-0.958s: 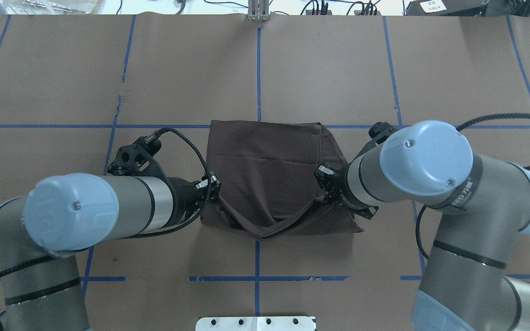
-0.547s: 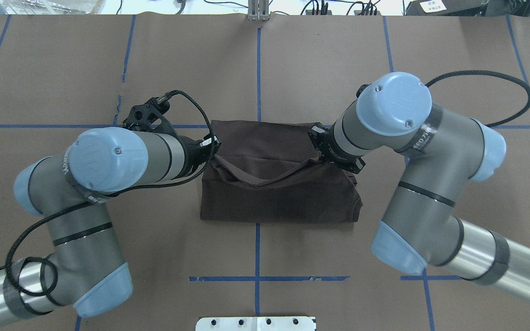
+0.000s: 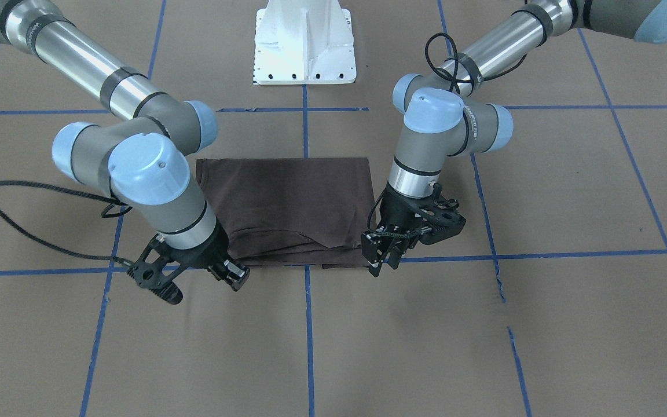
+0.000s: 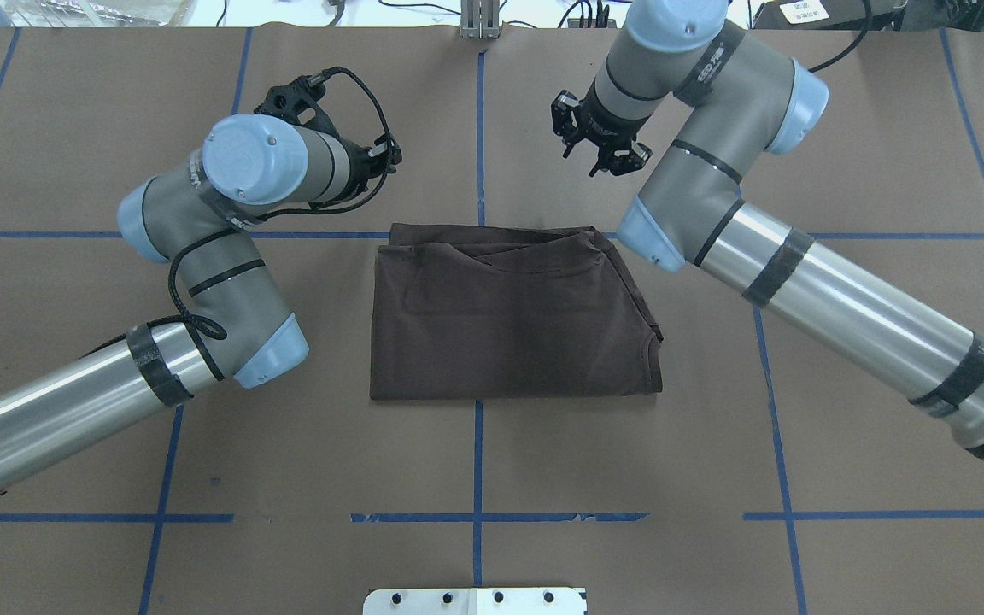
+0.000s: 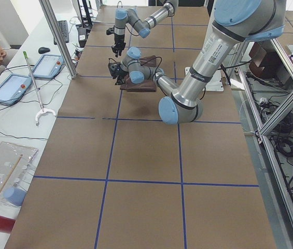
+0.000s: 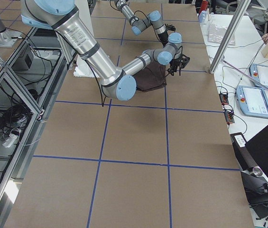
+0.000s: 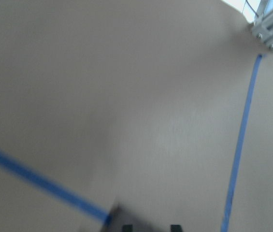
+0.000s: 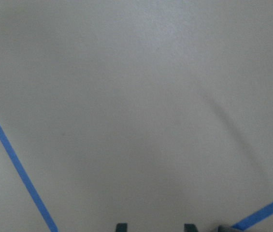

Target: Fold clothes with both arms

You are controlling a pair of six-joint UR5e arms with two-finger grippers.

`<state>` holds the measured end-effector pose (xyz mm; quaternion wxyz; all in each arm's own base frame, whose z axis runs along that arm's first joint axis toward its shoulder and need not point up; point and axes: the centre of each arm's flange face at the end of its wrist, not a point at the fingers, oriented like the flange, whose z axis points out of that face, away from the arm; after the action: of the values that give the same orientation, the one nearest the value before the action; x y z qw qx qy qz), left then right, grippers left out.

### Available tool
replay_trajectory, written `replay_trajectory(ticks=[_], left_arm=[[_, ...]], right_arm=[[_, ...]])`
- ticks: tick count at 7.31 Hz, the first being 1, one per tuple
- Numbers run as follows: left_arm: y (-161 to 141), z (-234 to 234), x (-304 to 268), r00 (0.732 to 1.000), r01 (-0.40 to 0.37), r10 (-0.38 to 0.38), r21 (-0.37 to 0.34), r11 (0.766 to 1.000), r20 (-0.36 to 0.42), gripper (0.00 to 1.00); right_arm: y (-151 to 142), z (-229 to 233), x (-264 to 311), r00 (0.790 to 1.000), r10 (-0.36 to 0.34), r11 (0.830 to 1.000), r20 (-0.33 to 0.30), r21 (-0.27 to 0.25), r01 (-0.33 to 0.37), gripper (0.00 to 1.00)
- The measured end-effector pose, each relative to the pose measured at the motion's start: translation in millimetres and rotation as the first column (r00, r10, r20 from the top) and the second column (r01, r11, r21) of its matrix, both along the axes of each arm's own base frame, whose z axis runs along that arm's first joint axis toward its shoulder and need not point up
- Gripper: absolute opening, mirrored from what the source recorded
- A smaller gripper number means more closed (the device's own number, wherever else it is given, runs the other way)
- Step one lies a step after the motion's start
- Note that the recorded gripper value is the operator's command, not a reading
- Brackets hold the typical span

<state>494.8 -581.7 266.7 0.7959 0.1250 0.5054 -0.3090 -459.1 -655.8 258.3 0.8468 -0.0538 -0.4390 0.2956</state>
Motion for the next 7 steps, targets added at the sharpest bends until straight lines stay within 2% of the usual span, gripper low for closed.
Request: replay_trajectory(ticks=[1, 2, 3, 4, 5, 6, 7], left_arm=[[-7, -1, -15, 1.000, -0.019, 0.019, 0.003, 1.000, -0.021, 0.52], [-7, 0, -39, 0.998, -0.048, 0.048, 0.019, 0.999, -0.037, 0.51], [-6, 12, -80, 0.994, -0.104, 0.106, 0.076, 0.992, -0.012, 0.51], [-7, 40, -136, 0.980, -0.195, 0.186, 0.160, 0.968, 0.067, 0.51], [-16, 82, -205, 0.947, -0.304, 0.266, 0.237, 0.923, 0.177, 0.51], [-25, 124, -277, 0.903, -0.402, 0.322, 0.295, 0.867, 0.285, 0.51], [-30, 166, -347, 0.850, -0.486, 0.352, 0.324, 0.812, 0.392, 0.51]], right_arm=[[-16, 5, 16, 1.000, -0.017, 1.000, 0.010, 0.005, 0.017, 1.00], [-20, 19, 35, 1.000, -0.028, 1.000, 0.012, 0.013, 0.028, 1.00], [-16, 47, 69, 0.999, -0.051, 0.998, 0.001, 0.046, 0.051, 1.00], [-15, 88, 122, 0.995, -0.092, 0.990, -0.025, 0.103, 0.094, 1.00], [-17, 136, 185, 0.987, -0.147, 0.972, -0.069, 0.176, 0.157, 1.00], [-16, 185, 251, 0.966, -0.218, 0.933, -0.142, 0.262, 0.249, 1.00], [-14, 230, 321, 0.926, -0.300, 0.876, -0.231, 0.317, 0.363, 1.00]])
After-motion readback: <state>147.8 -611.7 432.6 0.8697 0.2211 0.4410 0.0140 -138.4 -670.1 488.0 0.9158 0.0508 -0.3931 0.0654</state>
